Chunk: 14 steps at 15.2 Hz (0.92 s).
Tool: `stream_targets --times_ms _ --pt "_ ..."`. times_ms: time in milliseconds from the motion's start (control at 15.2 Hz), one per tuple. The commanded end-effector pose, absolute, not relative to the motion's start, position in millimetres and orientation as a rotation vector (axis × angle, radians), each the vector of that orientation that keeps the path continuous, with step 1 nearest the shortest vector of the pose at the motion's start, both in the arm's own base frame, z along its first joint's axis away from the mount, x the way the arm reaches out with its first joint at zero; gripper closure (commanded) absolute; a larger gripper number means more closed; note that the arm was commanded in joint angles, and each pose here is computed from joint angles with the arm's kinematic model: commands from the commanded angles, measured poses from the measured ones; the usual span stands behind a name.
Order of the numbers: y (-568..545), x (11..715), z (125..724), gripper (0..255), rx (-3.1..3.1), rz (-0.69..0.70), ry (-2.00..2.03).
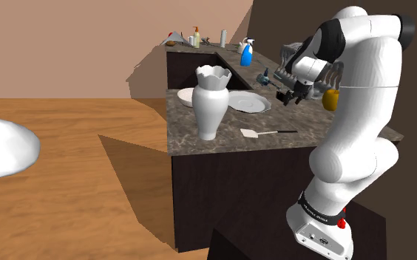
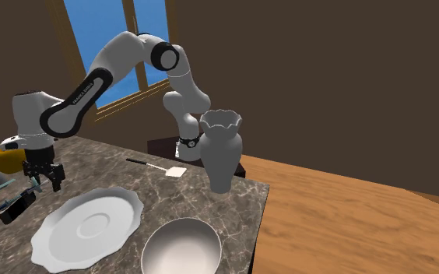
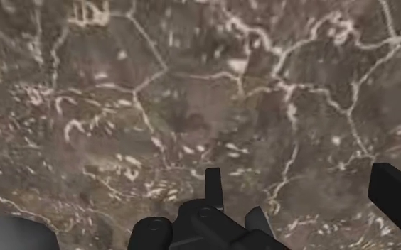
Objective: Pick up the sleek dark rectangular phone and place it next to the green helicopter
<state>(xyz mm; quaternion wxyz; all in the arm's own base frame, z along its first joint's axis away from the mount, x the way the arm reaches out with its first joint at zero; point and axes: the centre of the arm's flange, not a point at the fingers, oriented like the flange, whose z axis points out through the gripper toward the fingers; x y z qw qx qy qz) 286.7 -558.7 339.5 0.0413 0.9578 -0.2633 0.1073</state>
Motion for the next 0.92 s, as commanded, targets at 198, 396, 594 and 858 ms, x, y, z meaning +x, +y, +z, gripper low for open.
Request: stream_targets --times_ms 198,396,594,858 --pt "-554 287 366 0 2.943 0.321 -0.807" --pt "-551 283 389 0 2.943 0.321 -0.807" --pt "-551 283 389 0 2.943 0.321 -0.807" --pt "-551 283 389 0 2.943 0.321 -0.807"
